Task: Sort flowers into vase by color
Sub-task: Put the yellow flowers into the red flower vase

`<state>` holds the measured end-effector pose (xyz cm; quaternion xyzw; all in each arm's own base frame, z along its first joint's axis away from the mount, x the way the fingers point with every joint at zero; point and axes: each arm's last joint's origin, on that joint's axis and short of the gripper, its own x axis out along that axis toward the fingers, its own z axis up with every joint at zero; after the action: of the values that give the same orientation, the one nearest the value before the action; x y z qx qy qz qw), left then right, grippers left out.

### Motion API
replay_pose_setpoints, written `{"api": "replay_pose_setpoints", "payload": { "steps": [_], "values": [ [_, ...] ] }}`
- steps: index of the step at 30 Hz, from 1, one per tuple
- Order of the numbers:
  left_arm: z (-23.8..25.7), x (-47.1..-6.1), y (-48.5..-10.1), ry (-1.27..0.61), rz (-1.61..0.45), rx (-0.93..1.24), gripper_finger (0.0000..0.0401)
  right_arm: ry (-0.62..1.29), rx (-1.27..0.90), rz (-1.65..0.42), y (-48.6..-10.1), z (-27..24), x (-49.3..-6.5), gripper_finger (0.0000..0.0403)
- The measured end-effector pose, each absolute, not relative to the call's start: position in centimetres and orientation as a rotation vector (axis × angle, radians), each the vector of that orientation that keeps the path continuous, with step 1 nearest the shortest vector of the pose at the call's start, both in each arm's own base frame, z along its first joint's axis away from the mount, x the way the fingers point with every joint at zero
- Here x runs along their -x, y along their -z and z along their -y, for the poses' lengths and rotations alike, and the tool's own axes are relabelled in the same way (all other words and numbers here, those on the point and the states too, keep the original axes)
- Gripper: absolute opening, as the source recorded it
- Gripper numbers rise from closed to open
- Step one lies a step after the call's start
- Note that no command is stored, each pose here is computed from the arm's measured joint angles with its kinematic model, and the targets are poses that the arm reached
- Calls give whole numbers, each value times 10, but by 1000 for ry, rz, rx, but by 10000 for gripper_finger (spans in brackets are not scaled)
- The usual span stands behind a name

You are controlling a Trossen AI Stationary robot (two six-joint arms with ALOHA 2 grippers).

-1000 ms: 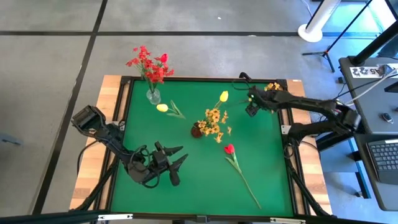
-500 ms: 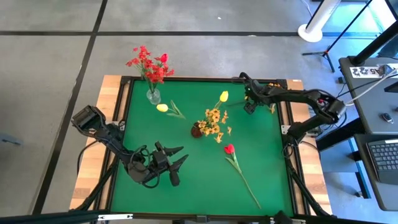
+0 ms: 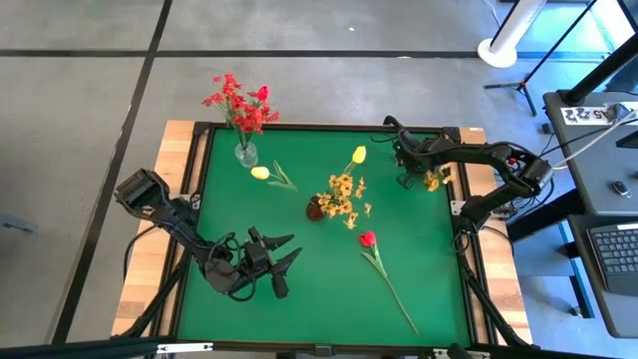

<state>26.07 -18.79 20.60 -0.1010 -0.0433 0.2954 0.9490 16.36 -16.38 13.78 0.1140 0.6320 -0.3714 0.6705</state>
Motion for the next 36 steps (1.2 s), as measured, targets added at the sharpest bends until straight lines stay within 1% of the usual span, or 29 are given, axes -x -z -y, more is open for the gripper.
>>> {"api": "replay_pose_setpoints", "payload": {
  "steps": [1,5,9,14,19,22,27,32,36],
  "values": [
    [188,-261,-206,-601,88,206,183,850,-266,-1423,-139,163,-163,13],
    [188,-261,-206,-601,93,221,183,922,-279,-1423,-147,159,-157,26],
    [188,-261,-206,-600,94,224,183,966,-302,-1362,-168,154,-151,8],
    [188,-261,-207,-601,96,225,183,1012,-298,-1214,-215,148,-145,9],
    [186,-259,-217,-606,137,232,183,1021,-279,-1008,-278,137,-134,7],
    [185,-257,-228,-613,173,227,183,956,-282,-837,-317,126,-127,4],
    [183,-262,-252,-640,198,159,183,748,-221,-571,-377,100,-119,4],
    [185,-273,-278,-676,201,92,183,594,-44,-429,-424,67,-120,2],
    [183,-280,-300,-761,194,151,183,530,127,-372,-444,45,-131,1]
  ]
}}
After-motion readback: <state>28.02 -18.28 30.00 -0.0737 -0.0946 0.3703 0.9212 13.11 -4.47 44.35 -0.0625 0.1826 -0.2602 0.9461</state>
